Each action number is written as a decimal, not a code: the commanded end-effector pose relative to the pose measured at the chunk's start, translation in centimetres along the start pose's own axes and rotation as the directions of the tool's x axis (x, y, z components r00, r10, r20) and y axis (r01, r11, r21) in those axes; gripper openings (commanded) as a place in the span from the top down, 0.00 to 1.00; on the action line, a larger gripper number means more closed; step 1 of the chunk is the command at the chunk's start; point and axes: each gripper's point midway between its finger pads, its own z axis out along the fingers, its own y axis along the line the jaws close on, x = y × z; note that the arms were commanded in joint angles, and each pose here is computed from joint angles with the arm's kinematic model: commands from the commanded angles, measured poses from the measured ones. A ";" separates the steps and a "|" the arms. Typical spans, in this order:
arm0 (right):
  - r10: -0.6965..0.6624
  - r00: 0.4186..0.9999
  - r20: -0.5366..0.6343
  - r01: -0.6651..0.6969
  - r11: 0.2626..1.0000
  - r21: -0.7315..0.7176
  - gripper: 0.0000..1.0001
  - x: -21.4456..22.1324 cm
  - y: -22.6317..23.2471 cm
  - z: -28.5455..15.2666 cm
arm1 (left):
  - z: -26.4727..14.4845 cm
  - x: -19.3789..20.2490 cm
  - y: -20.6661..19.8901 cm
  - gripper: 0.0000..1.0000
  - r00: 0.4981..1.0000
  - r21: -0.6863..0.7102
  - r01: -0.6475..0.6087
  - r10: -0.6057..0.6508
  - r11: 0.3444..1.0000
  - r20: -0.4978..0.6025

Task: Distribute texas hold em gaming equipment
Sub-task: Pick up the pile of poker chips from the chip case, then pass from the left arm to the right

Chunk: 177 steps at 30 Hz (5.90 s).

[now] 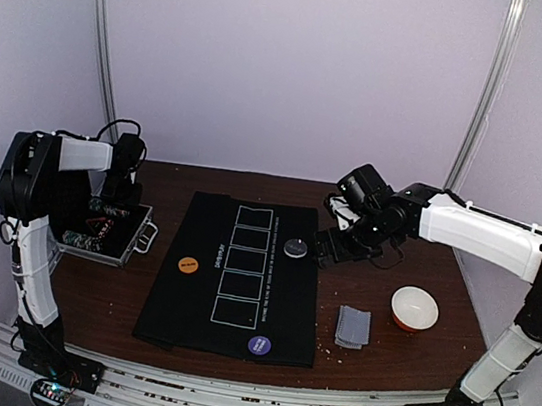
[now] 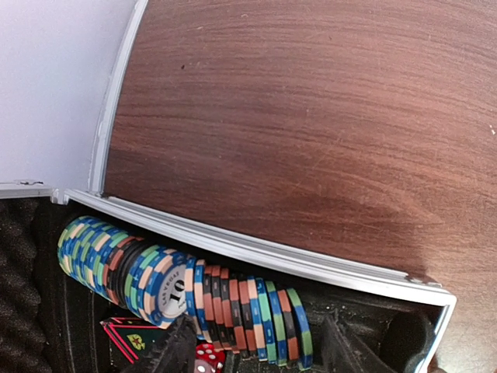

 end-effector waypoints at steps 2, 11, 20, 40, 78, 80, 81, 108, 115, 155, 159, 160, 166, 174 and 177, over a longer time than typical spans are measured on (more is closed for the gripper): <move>0.002 1.000 -0.017 -0.002 1.000 -0.017 0.00 0.0 0.5 0.2 | -0.8 -1.5 0.0 0.42 0.998 0.005 -0.009 0.009 1.000 0.057; -0.001 1.000 -0.028 0.000 1.000 -0.029 0.00 0.2 0.7 0.2 | -0.7 -1.5 1.2 0.37 0.999 -0.068 -0.017 0.020 0.998 0.047; -0.003 0.999 -0.041 0.002 0.999 -0.037 0.00 0.4 0.8 0.4 | 0.3 -0.8 0.5 0.37 0.999 -0.027 -0.028 0.029 0.999 0.028; -0.003 0.999 -0.040 0.001 0.999 -0.036 0.00 0.5 0.8 0.2 | 3.0 0.7 1.2 0.53 0.999 -0.005 0.001 -0.001 1.000 -0.054; -0.707 0.507 0.492 0.803 0.595 0.028 0.00 -6.9 19.9 -8.8 | -35.5 9.0 -22.1 1.00 0.983 0.991 -0.091 0.170 0.103 0.072; -0.713 0.505 0.487 0.806 0.592 0.031 0.00 -7.3 20.6 -7.7 | -35.7 10.0 -22.6 1.00 0.977 0.994 -0.084 0.200 0.075 0.067; -0.714 0.509 0.480 0.806 0.592 0.025 0.00 -7.4 20.9 -7.2 | -36.0 10.6 -22.9 1.00 0.974 0.995 -0.086 0.216 0.059 0.071; -0.738 0.464 0.491 0.825 0.561 0.064 0.37 -8.8 22.7 -2.8 | -35.8 13.0 -22.7 1.00 0.970 1.000 -0.025 0.244 0.013 0.021; -0.733 0.457 0.504 0.827 0.559 0.063 0.62 -9.0 23.0 -3.0 | -35.9 13.2 -22.7 1.00 0.969 1.000 -0.024 0.248 0.006 0.022; -0.641 0.706 0.301 0.706 0.673 -0.221 1.00 6.8 24.9 7.1 | -20.2 29.6 -21.3 0.83 0.880 0.982 0.007 0.466 0.189 -0.096; -0.636 0.723 0.271 0.691 0.679 -0.248 1.00 8.8 24.8 8.3 | -19.5 31.7 -22.0 0.83 0.853 0.979 0.008 0.510 0.202 -0.112; -0.638 0.725 0.259 0.688 0.680 -0.254 1.00 9.2 24.8 8.5 | -19.3 31.9 -22.2 0.83 0.847 0.978 0.004 0.519 0.209 -0.115; -0.658 0.727 0.198 0.686 0.684 -0.248 1.00 11.1 23.8 9.3 | -17.8 33.2 -22.3 0.83 0.832 0.962 0.035 0.525 0.271 -0.178; -0.669 0.727 0.157 0.685 0.690 -0.234 1.00 12.1 22.4 9.4 | -17.7 32.8 -23.7 0.82 0.833 0.959 -0.003 0.531 0.284 -0.154; -0.673 0.725 0.148 0.687 0.691 -0.225 1.00 12.3 22.0 9.3 | -17.2 33.3 -24.1 0.81 0.827 0.957 -0.002 0.539 0.291 -0.162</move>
